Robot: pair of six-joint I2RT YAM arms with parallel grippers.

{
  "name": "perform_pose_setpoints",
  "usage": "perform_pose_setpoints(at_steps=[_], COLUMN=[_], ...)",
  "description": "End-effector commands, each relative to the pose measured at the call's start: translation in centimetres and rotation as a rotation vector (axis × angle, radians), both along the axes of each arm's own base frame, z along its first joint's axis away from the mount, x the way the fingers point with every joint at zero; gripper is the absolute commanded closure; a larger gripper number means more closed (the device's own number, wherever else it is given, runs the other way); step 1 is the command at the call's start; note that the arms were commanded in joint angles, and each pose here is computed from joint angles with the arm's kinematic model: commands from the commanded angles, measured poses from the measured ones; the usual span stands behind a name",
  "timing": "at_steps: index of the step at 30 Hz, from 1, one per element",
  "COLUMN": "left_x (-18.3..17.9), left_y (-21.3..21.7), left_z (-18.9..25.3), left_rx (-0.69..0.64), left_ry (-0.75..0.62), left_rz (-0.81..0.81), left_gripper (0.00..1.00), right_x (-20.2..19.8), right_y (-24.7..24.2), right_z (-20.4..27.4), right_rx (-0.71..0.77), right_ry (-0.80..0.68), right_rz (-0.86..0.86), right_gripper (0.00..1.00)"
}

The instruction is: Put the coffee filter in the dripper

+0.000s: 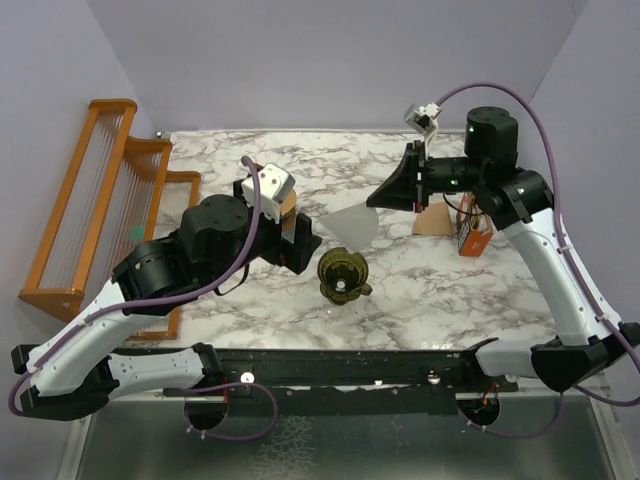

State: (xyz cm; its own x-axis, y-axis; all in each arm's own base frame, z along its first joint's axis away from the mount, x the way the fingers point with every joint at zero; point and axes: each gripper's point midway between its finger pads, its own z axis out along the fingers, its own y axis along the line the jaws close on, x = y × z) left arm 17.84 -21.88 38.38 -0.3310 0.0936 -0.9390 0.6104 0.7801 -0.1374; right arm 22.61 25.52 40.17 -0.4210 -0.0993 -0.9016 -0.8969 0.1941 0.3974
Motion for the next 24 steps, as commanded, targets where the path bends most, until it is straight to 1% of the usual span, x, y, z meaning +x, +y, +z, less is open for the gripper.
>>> perform_pose_setpoints(at_steps=[1,6,12,19,22,24], left_x=[-1.5,-2.7,-3.8,-3.3,-3.4,-3.7], left_y=[-0.2,-0.8,-1.8,-2.0,-1.9,-1.9], left_z=[0.5,0.8,-0.4,-1.9,-1.9,-1.9], left_rx=[0.044,0.06,0.113,0.185,0.193,0.195], left_ry=[-0.002,-0.009,0.022,0.048,0.05,0.051], left_rz=[-0.113,-0.212,-0.316,-0.312,-0.32,-0.336], left_gripper=[0.01,0.01,0.01,0.02,0.04,0.09], right_x=[-1.7,-3.8,-7.4,-9.1,-9.8,-10.0], right_y=[1.4,3.8,5.6,6.7,6.8,6.8], right_z=[0.0,0.1,1.4,1.0,0.5,0.3], right_rx=[-0.027,-0.036,-0.007,-0.033,-0.046,-0.051], right_ry=[0.014,0.034,0.022,0.007,0.004,0.001], right_rz=[0.084,0.216,0.41,0.498,0.525,0.528], right_gripper=[0.99,0.99,0.99,0.99,0.99,0.99])
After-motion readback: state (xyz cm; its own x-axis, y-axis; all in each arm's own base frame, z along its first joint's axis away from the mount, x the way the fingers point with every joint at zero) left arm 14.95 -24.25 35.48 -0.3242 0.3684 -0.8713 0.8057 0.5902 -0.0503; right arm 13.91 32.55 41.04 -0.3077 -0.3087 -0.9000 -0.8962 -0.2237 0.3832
